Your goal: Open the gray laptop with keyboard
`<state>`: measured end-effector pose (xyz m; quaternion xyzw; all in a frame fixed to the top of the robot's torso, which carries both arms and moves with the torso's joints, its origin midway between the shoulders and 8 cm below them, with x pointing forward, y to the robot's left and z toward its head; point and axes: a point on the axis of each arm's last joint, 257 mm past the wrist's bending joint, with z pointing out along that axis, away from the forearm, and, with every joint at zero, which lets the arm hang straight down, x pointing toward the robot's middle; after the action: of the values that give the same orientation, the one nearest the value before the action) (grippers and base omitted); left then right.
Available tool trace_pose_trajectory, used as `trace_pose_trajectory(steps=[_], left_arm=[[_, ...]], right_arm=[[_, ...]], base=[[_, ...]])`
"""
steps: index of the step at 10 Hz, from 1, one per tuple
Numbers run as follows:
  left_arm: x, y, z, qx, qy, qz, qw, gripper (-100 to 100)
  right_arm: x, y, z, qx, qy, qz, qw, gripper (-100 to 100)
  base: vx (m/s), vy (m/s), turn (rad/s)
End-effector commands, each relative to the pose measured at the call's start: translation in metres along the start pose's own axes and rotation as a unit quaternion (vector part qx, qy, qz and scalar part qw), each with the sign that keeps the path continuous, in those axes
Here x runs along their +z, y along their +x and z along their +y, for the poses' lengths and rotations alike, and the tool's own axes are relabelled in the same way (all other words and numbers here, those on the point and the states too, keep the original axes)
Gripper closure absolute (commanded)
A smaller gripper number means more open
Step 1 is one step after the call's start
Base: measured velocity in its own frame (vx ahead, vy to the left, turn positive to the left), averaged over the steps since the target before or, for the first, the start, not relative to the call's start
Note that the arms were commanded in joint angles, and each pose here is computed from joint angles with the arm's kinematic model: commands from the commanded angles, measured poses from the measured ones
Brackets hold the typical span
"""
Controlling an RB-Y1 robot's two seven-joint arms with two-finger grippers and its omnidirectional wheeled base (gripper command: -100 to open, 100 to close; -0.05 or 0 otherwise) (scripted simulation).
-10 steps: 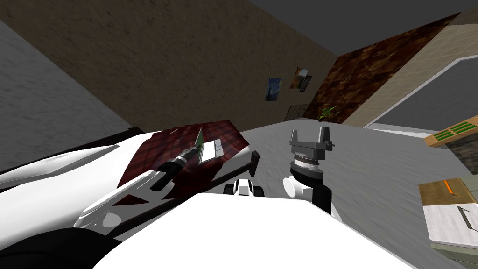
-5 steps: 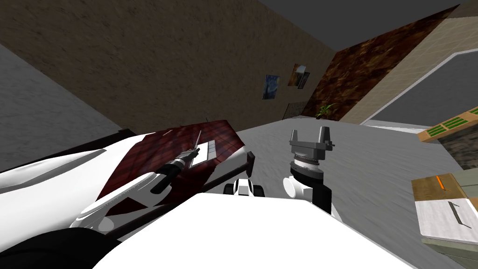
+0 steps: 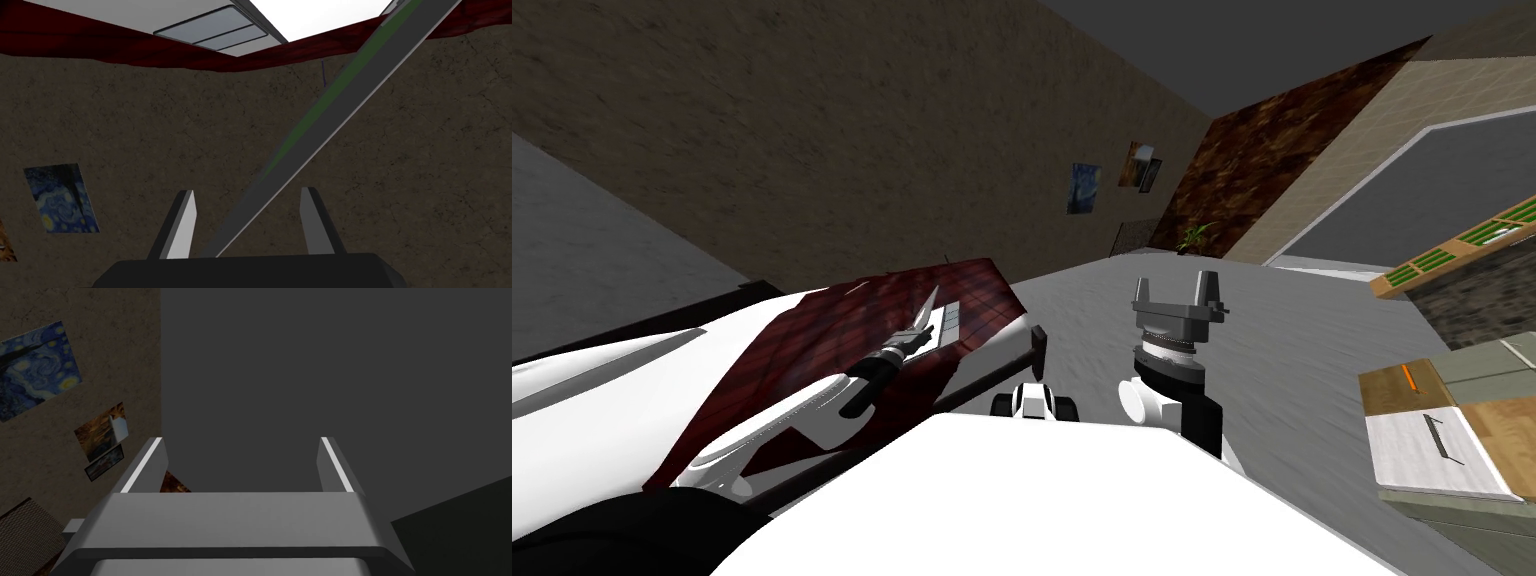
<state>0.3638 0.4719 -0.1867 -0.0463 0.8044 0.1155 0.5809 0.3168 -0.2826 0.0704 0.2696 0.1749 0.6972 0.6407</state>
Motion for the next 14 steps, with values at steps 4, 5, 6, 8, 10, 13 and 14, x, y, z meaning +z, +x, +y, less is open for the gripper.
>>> trace_pose_trajectory(steps=[4, 5, 6, 8, 10, 13, 14], left_arm=[[0.002, 0.021, 0.025, 0.06, -0.023, 0.019, 0.9978, -100], [-0.001, 0.013, 0.021, 0.063, -0.019, 0.017, 0.9977, -100], [-0.005, 0.006, 0.017, 0.066, -0.016, 0.015, 0.9976, -100], [-0.012, -0.007, 0.008, 0.071, -0.008, 0.012, 0.9973, -100], [-0.02, -0.02, -0.006, 0.076, 0.003, 0.01, 0.9971, -100], [-0.032, -0.034, -0.024, 0.084, 0.018, 0.011, 0.9962, -100], [-0.033, -0.036, -0.028, 0.083, 0.022, 0.009, 0.9963, -100]], right_arm=[[0.0, 0.0, 0.0, 0.0, 0.0, 0.0, 1.0, 0], [0.0, 0.0, 0.0, 0.0, 0.0, 0.0, 1.0, 0], [0.0, 0.0, 0.0, 0.0, 0.0, 0.0, 1.0, 0], [0.0, 0.0, 0.0, 0.0, 0.0, 0.0, 1.0, 0], [0.0, 0.0, 0.0, 0.0, 0.0, 0.0, 1.0, 0], [0.0, 0.0, 0.0, 0.0, 0.0, 0.0, 1.0, 0], [0.0, 0.0, 0.0, 0.0, 0.0, 0.0, 1.0, 0]], base=[[0.023, -0.078, -0.037], [0.044, 0.024, 0.121], [0.059, 0.041, 0.114], [0.063, 0.039, 0.116], [0.05, 0.026, 0.107], [0.053, 0.018, 0.103], [0.037, 0.008, 0.047]])
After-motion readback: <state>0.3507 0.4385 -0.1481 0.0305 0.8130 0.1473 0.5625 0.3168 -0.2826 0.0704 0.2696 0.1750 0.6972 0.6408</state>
